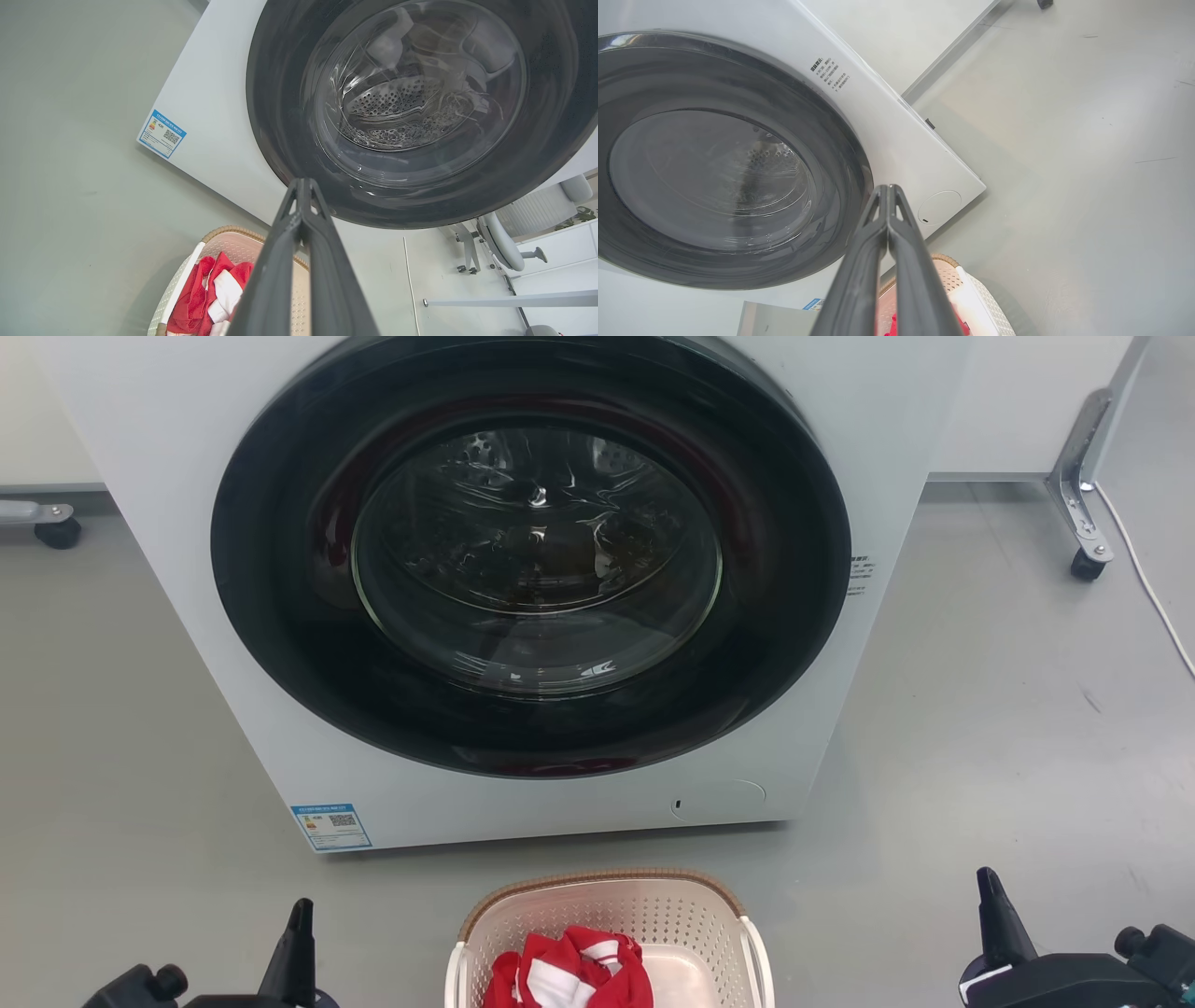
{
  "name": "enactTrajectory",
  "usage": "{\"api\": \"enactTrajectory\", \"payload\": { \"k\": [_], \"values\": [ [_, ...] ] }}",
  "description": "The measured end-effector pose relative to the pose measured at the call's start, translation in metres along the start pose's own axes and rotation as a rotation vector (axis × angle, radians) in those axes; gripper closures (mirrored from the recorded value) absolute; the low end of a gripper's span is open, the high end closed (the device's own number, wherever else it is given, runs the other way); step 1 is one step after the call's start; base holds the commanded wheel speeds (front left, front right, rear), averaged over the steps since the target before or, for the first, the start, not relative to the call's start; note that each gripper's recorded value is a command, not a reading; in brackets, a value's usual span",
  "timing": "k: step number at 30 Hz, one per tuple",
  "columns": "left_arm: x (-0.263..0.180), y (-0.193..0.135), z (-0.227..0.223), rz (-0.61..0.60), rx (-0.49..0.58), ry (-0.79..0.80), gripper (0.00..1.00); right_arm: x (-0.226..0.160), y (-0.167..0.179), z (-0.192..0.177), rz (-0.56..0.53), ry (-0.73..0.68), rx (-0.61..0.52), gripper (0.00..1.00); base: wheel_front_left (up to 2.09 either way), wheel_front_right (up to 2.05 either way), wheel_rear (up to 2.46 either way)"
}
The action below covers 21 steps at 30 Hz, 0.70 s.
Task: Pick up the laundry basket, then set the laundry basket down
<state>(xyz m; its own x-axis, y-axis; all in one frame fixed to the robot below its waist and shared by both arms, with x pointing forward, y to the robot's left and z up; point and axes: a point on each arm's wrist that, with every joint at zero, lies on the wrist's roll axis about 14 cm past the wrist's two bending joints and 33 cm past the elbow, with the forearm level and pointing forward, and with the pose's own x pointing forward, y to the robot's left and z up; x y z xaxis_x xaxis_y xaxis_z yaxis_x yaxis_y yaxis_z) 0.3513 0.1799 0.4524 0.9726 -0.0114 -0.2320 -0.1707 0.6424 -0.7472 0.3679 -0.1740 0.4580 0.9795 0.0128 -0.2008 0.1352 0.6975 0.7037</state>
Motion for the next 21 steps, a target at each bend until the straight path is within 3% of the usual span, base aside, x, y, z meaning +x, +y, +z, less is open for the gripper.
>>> {"api": "enactTrajectory", "payload": {
  "k": [21],
  "values": [
    [0.01, -0.005, 0.009, -0.039, -0.291, -0.003, 1.0, 0.004, -0.004, 0.013, 0.01, -0.012, 0.329, 1.0, 0.0, 0.0, 0.0]
  ]
}}
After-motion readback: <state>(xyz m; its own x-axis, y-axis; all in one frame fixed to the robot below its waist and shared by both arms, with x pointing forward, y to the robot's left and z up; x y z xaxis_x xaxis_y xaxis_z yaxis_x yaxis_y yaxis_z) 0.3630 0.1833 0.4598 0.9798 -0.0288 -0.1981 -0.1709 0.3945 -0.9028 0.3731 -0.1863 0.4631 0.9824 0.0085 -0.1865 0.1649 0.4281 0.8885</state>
